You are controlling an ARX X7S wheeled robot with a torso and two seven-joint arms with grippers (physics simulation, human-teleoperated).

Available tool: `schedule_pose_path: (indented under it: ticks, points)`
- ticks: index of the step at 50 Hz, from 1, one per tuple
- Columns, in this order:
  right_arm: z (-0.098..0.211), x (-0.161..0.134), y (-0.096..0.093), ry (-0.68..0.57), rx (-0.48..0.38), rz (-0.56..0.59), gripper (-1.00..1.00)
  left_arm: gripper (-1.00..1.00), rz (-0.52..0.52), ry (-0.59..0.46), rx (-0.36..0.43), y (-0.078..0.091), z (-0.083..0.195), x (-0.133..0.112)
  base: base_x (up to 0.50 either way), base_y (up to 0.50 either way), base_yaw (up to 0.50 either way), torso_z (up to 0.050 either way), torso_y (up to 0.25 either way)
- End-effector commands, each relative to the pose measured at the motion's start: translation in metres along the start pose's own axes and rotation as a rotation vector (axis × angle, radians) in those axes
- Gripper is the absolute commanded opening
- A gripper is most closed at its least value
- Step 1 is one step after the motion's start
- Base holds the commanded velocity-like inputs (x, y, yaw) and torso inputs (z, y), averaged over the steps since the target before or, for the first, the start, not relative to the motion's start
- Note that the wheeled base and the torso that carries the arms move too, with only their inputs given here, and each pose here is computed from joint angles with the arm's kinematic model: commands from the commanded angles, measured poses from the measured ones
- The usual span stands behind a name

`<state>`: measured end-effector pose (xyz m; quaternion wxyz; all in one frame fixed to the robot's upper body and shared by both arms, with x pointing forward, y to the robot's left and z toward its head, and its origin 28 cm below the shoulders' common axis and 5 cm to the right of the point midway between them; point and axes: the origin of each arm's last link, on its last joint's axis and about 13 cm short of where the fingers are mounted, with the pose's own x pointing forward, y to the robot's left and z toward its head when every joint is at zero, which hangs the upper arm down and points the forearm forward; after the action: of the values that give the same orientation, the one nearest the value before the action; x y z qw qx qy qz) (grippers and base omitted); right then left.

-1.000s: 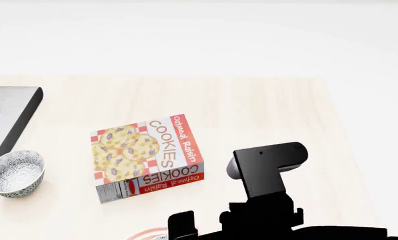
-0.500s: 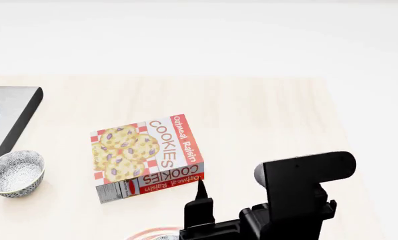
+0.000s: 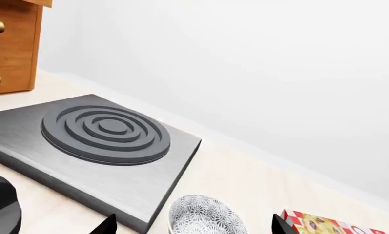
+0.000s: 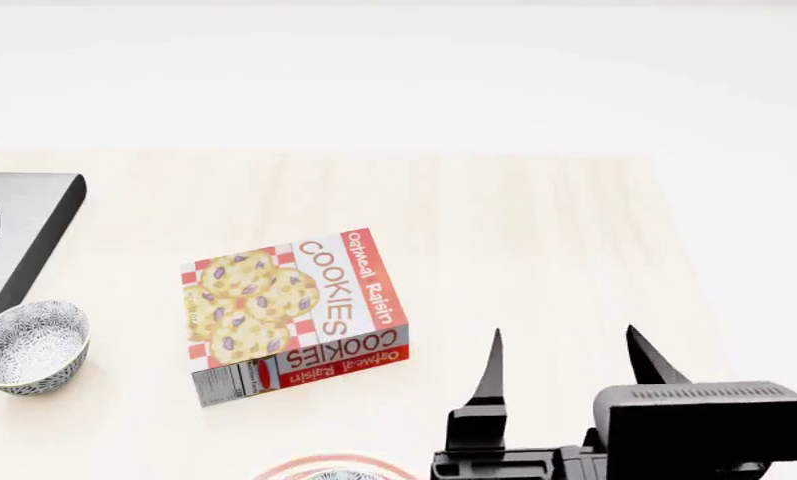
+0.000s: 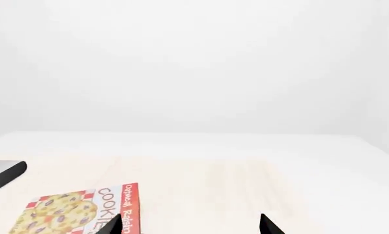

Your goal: Pick the akita bowl next to the plate and place it on the plate.

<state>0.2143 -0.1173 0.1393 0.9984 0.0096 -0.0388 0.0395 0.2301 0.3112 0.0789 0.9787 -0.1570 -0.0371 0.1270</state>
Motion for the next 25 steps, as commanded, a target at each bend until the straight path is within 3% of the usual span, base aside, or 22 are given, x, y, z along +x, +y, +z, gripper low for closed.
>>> schedule_pose_path:
  ticks: [1,6,13,25]
  points:
    - [-0.016,-0.005,-0.007,-0.103,-0.053,-0.069,1.0,1.0,-0.002,-0.001,0.001,0.0,0.0,0.0,0.0,0.0,0.0,0.0,0.0]
    - [-0.02,-0.007,-0.009,-0.174,-0.099,-0.091,1.0,1.0,-0.001,-0.002,0.001,-0.001,0.001,0.0,0.0,0.0,0.0,0.0,0.0]
    - [-0.022,-0.011,-0.015,-0.181,-0.098,-0.138,1.0,1.0,-0.001,-0.008,0.003,-0.001,-0.001,0.001,0.0,0.0,0.0,0.0,0.0]
    - [-0.013,-0.02,-0.021,-0.262,-0.178,-0.189,1.0,1.0,-0.012,-0.019,0.006,-0.001,0.0,-0.001,0.0,0.0,0.0,0.0,0.0]
